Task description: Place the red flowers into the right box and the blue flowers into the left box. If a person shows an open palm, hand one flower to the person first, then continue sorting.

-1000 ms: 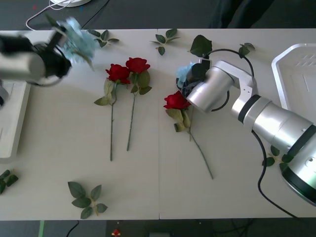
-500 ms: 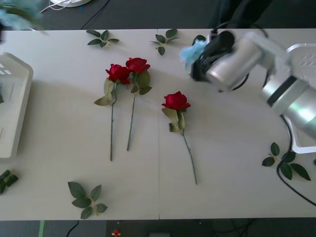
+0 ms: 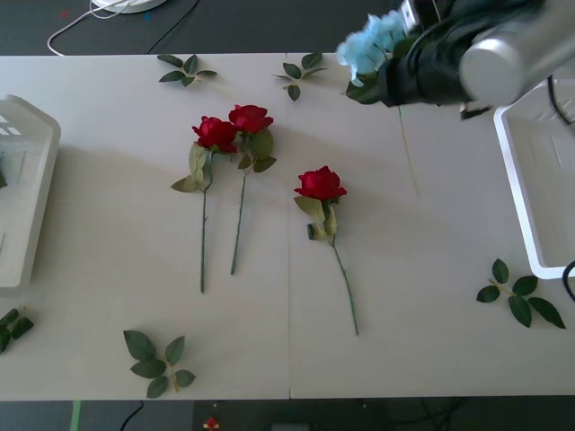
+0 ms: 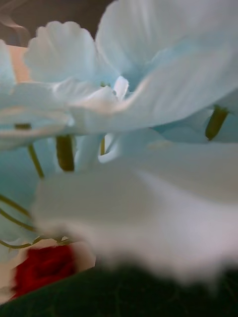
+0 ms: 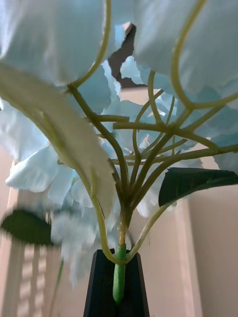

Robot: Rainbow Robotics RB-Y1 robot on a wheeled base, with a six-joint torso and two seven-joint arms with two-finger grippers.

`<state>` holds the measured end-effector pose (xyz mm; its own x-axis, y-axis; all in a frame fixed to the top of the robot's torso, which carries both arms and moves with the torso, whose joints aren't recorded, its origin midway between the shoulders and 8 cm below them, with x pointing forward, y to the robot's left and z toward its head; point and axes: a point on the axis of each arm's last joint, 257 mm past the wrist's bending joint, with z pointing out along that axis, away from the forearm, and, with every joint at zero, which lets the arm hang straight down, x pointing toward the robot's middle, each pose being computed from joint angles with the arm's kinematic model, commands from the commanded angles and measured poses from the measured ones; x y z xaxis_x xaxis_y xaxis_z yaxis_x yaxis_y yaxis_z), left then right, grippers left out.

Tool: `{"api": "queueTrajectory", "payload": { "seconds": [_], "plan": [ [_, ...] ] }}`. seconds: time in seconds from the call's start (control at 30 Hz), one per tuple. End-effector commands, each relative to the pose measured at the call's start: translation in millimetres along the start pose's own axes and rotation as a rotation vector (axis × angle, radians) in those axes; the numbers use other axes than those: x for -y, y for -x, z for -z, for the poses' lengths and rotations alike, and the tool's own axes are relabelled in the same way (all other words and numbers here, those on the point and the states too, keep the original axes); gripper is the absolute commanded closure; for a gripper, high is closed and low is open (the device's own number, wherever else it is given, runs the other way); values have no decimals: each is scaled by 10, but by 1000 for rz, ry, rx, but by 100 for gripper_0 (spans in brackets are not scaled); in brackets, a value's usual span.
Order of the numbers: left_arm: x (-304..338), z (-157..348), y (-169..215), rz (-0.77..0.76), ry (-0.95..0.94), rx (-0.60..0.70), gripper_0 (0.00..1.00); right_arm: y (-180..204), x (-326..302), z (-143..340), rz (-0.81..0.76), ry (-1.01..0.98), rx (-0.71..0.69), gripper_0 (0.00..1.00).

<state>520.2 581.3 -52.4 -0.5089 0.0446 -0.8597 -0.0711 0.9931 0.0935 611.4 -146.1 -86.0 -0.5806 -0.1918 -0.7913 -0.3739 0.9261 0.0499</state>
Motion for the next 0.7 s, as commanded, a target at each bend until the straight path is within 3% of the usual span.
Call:
{"api": "queueTrajectory", "payload": {
  "seconds": [0.03,0.2,0.7],
  "plan": [
    [-541,146,-240,74,99,2,100,523,-279,553,36,130,121,100],
    [-631,65,-496,88,122,13,100,619,-472,795,71,231,185,100],
    [-560,-66,-490,64,131,53,100,1588,104,1069,133,133,699,100]
  ]
}}
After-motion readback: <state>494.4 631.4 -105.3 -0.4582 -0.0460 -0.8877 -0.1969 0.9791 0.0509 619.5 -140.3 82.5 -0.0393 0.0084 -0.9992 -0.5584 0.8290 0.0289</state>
